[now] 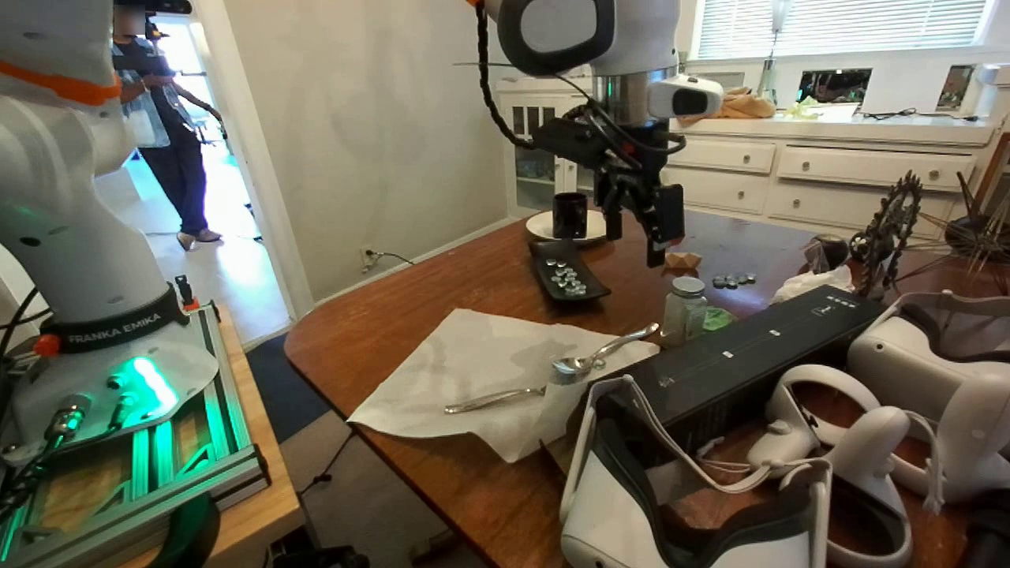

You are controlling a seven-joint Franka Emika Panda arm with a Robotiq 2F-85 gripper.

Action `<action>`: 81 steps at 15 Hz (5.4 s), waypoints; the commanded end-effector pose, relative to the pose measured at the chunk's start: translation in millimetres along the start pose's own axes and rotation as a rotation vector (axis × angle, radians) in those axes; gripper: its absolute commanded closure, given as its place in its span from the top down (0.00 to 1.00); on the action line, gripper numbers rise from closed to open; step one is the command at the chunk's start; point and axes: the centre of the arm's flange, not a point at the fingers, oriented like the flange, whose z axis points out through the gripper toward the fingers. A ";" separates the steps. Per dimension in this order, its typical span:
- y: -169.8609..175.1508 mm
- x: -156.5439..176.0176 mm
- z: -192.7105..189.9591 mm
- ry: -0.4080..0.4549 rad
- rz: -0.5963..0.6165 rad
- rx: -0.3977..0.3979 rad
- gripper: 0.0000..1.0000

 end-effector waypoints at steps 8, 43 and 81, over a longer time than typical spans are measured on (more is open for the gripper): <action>-17.5 23.7 43.2 0.034 0.131 -0.067 1.00; -12.0 27.2 136.9 -0.010 -0.107 -0.125 1.00; 6.7 25.1 164.7 0.006 -0.176 0.098 0.98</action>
